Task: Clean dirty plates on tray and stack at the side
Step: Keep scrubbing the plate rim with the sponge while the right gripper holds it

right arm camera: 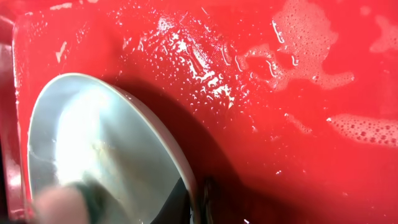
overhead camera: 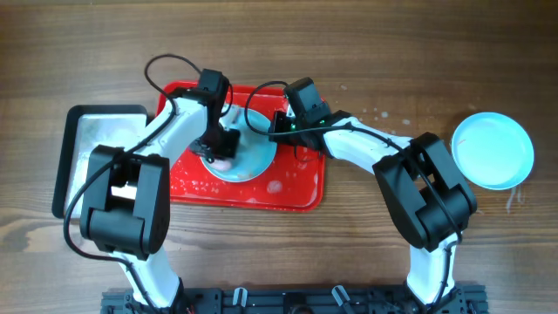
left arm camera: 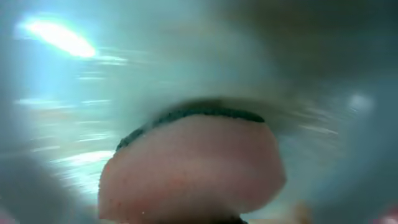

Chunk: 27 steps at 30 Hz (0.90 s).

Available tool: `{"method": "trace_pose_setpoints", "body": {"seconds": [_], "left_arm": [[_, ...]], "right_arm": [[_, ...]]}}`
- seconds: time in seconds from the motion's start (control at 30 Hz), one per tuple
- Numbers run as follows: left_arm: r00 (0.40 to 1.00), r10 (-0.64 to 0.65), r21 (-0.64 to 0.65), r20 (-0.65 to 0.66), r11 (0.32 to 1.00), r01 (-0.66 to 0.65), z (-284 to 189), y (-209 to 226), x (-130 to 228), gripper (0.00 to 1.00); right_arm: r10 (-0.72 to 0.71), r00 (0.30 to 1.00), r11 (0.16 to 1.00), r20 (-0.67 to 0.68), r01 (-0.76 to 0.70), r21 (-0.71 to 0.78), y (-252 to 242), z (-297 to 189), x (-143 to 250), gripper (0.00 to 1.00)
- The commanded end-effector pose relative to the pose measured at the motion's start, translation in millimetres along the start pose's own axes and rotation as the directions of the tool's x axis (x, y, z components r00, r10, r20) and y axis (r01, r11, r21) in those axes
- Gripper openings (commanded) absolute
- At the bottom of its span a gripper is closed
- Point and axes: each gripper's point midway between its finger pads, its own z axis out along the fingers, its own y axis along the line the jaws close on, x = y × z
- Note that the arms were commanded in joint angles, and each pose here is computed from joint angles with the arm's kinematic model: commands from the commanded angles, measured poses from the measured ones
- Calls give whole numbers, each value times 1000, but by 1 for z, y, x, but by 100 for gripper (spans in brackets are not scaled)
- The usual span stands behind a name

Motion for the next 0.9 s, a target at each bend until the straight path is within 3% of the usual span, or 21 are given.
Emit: {"method": "trace_pose_setpoints", "body": {"seconds": [0.0, 0.1, 0.2, 0.33, 0.43, 0.53, 0.7, 0.87], "left_arm": [[973, 98, 410, -210, 912, -3, 53, -70, 62, 4], [983, 92, 407, -161, 913, -19, 56, -69, 49, 4], [995, 1, 361, -95, 932, 34, 62, -63, 24, 4], [962, -268, 74, 61, 962, 263, 74, -11, -17, 4], [864, -435, -177, 253, 857, 484, 66, 46, -32, 4], [793, -479, -300, 377, 747, 594, 53, 78, -32, 4], [763, -455, -368, 459, 684, 630, 32, 95, -32, 4], [705, -453, -322, 545, 664, 675, -9, 100, -43, 4]], "right_arm": [[92, 995, 986, -49, -84, 147, -51, 17, 27, 4], [92, 995, 986, -49, -84, 147, -50, 17, 27, 4], [92, 995, 986, -49, -84, 147, -51, 17, 27, 4], [89, 995, 986, -50, -81, 147, -51, 17, 27, 4], [89, 995, 986, -50, -80, 147, -51, 17, 27, 4], [89, 995, 986, -49, -81, 147, -50, 17, 27, 4], [90, 995, 986, -49, -82, 147, -50, 17, 27, 4], [82, 995, 989, -63, -74, 125, -46, 16, 28, 4]]}}
